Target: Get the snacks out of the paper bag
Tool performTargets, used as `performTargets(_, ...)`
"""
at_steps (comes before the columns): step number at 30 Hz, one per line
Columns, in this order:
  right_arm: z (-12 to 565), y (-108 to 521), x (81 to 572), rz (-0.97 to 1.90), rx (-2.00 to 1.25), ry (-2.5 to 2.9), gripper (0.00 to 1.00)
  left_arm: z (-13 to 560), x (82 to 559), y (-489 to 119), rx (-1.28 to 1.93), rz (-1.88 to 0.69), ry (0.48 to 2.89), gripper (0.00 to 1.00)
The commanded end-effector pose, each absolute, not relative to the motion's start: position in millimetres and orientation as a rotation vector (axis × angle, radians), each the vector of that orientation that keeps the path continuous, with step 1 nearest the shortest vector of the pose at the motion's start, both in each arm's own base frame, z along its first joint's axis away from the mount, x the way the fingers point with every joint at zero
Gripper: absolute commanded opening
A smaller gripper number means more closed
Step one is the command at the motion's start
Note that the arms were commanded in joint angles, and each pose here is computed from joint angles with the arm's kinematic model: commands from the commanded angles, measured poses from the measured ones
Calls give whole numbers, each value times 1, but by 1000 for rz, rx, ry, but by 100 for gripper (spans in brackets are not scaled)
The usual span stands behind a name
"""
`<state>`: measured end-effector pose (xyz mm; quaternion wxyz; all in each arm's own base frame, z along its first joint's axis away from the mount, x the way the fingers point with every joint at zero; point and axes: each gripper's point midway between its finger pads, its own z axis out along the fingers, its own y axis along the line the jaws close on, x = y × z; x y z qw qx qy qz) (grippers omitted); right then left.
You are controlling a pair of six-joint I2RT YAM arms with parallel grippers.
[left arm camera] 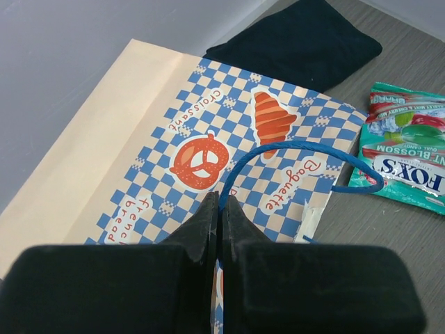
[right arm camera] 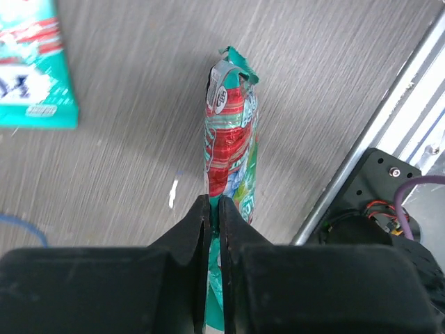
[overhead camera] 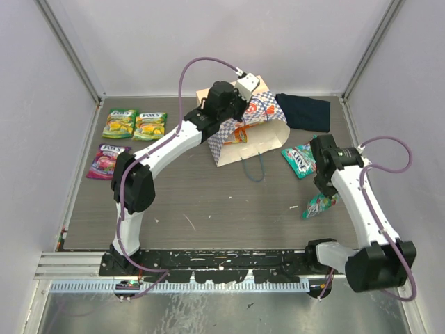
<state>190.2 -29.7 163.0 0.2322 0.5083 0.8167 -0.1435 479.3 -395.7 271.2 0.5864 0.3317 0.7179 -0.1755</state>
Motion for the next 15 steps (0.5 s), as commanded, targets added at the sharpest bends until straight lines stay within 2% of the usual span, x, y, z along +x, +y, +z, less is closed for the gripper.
performTargets(1, 140, -63, 222, -464, 1556, 2077, 2, 319, 469, -390, 731, -461, 1583, 0)
performTargets(3, 132, -73, 241, -462, 1596, 2049, 4, 315, 469, -390, 729, -467, 1593, 0)
performTargets(5, 128, -80, 269, -437, 1600, 2043, 16, 311, 468, -390, 730, -472, 1600, 0)
performTargets(6, 128, -83, 283, -421, 1593, 2035, 38, 310, 468, -391, 730, -473, 1604, 0)
performTargets(7, 126, -86, 295, -414, 1594, 2034, 51, 309, 468, -391, 732, -473, 1606, 0)
performTargets(8, 127, -87, 308, -401, 1582, 2040, 76, 307, 468, -391, 734, -474, 1608, 0)
performTargets(9, 128, -88, 321, -383, 1563, 2046, 88, 307, 468, -391, 733, -471, 1609, 0)
performTargets(10, 131, -88, 333, -365, 1541, 2054, 95, 306, 468, -391, 735, -470, 1611, 0)
performTargets(11, 135, -87, 342, -347, 1523, 2059, 97, 305, 468, -391, 738, -468, 1614, 0)
performTargets(15, 149, -87, 339, -332, 1488, 2060, 99, 308, 467, -388, 749, -456, 1616, 0)
